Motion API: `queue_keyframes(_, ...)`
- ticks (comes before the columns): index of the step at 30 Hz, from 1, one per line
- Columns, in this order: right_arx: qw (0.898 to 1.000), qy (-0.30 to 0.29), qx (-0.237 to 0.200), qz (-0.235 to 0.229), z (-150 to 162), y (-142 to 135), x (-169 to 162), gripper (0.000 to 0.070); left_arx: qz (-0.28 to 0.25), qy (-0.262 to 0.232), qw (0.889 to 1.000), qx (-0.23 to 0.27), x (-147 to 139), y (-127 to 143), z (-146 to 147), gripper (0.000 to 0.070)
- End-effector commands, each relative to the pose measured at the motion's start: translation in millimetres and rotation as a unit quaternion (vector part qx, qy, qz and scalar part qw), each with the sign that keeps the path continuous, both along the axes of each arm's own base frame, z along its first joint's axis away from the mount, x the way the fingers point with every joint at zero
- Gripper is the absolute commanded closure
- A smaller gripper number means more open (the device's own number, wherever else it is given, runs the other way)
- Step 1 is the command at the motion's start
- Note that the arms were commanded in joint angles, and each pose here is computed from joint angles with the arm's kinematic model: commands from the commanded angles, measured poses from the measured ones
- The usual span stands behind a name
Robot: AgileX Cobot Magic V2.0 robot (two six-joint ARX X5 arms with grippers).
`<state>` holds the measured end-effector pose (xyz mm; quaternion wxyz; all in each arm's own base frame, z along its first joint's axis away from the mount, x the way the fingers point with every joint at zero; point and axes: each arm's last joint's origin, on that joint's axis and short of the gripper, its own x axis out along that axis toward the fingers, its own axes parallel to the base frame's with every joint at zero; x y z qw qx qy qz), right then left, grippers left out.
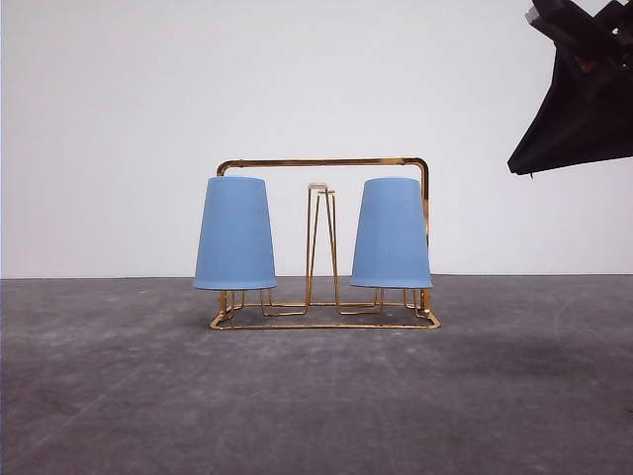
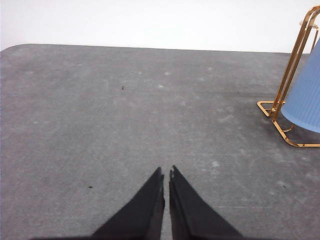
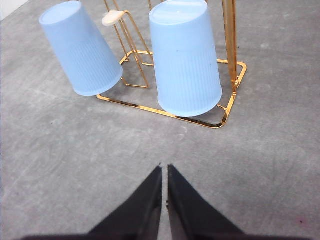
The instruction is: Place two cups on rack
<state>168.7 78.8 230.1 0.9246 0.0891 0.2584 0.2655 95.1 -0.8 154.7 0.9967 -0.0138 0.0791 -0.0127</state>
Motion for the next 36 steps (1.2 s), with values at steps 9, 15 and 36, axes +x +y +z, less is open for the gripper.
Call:
queue_keyframes(9,0.996,-0.042,-0.078,-0.032,-2.7,-13.6,-7.0,0.0683,0.001,0.009,1.0,0.005,0.5,0.1,-5.2,0.07)
queue_keyframes(15,0.981,-0.077,-0.083,-0.157,-32.8,-50.4,-38.8,0.0684,0.001,0.009,1.0,0.005,0.5,0.1,-5.2,0.07)
queue_keyframes(36,0.944,-0.175,-0.065,-0.271,-78.1,-78.9,-72.6,0.0683,0.001,0.009,1.0,0.005,0.5,0.1,-5.0,0.07)
